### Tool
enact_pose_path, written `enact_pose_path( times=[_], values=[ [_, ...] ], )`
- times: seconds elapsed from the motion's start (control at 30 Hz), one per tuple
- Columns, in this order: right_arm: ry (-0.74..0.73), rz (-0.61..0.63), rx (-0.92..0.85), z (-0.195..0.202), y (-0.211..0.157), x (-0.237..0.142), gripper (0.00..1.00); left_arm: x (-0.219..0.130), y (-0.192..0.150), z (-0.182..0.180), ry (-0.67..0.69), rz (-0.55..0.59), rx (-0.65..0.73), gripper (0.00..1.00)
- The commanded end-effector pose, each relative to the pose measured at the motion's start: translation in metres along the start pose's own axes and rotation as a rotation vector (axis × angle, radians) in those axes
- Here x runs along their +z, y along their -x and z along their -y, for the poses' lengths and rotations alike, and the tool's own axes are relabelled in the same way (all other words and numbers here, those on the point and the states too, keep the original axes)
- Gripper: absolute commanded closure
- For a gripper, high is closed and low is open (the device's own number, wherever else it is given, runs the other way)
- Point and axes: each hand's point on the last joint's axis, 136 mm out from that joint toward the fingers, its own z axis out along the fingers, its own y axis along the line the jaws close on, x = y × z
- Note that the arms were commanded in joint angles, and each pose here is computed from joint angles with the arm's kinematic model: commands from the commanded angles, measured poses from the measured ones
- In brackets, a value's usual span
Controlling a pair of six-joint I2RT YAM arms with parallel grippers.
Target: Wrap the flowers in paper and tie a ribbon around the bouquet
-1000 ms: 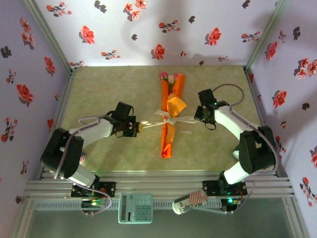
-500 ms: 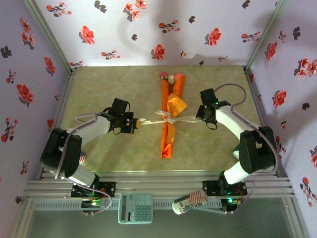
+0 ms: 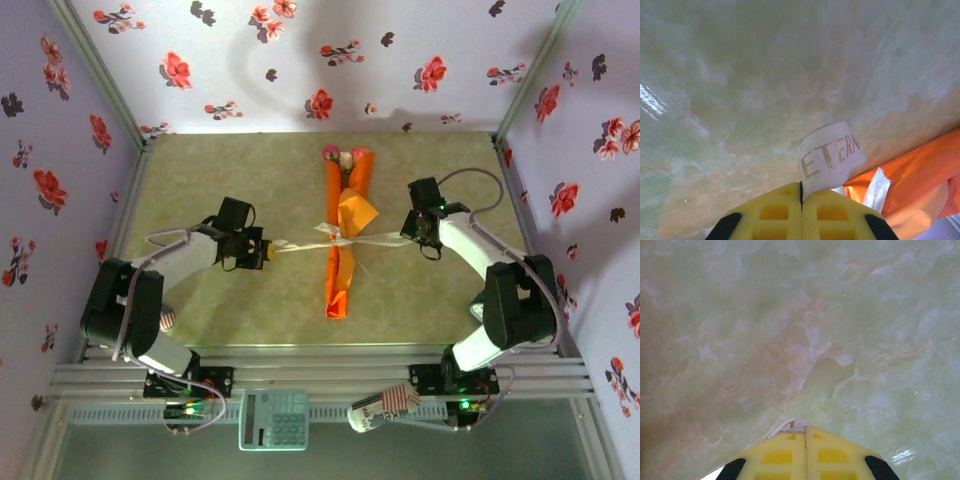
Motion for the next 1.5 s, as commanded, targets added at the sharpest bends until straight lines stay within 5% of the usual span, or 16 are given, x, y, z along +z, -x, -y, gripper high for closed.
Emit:
enact_pose_path(
  times=[0.0,1.47],
  values=[
    [-0.050,0.037,0.056,0.013,0.007,0.002,1.00,-0.007,0.006,-0.007,0.024,0.015,0.003,1.00],
    [-0.149,0.056,0.215,0.051,0.024,0.018,1.00,-0.022,0.044,-0.021,0.033,0.085,-0.046,1.00]
  ],
)
